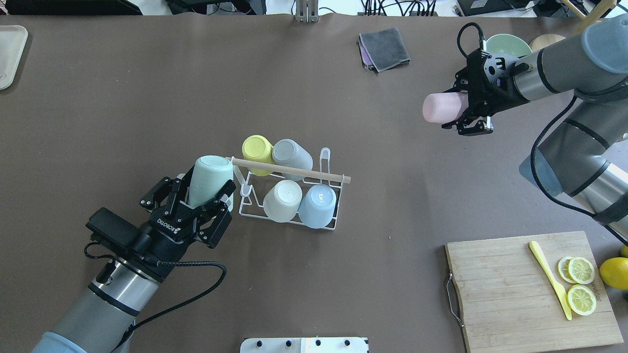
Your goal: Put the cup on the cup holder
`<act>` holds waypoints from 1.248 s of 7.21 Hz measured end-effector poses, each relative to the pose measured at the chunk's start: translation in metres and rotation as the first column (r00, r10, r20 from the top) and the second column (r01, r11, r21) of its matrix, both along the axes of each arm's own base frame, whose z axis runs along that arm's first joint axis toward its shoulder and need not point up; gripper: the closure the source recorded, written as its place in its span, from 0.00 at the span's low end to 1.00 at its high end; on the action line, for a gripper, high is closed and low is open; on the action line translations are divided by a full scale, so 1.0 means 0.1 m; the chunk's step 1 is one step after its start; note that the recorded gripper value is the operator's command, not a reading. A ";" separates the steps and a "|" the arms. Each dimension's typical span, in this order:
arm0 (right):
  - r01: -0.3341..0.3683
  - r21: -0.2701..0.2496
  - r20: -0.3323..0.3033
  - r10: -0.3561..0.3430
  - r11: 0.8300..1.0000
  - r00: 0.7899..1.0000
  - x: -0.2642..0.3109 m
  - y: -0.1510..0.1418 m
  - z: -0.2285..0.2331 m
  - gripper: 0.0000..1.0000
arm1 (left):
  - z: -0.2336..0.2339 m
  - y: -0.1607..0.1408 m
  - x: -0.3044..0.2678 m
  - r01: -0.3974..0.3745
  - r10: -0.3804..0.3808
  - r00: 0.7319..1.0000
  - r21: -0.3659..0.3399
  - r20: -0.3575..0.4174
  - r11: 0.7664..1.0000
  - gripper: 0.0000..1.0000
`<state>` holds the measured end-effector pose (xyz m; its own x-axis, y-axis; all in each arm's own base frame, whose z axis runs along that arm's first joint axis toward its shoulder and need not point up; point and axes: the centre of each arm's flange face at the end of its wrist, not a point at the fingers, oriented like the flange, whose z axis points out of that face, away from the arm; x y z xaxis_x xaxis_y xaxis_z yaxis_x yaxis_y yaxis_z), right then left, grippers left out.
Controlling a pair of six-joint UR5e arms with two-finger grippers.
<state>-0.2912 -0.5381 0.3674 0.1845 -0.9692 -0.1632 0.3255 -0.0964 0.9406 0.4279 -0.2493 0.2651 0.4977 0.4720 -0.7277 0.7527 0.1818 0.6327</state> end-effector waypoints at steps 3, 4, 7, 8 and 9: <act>-0.052 0.045 0.199 0.042 0.998 0.979 -0.02 0.11 -0.05 1.00 | -0.12 -0.08 0.07 0.019 -0.019 1.000 0.001 -0.018 1.000 1.00; -0.078 0.018 0.293 0.069 0.997 0.954 -0.09 0.21 -0.09 1.00 | -0.14 -0.10 0.12 0.027 -0.027 1.000 0.003 -0.013 1.000 1.00; -0.083 -0.126 0.498 0.135 0.989 0.857 -0.42 0.46 -0.31 1.00 | -0.12 -0.18 0.39 0.058 -0.057 0.998 -0.003 0.025 0.998 1.00; -0.066 -0.183 0.554 0.159 0.981 0.817 -0.52 0.53 -0.43 1.00 | -0.11 -0.22 0.45 0.067 -0.067 0.997 -0.005 0.033 0.998 1.00; -0.048 -0.238 0.607 0.187 0.970 0.773 -0.65 0.58 -0.53 1.00 | -0.11 -0.23 0.48 0.072 -0.072 0.997 -0.006 0.037 0.997 1.00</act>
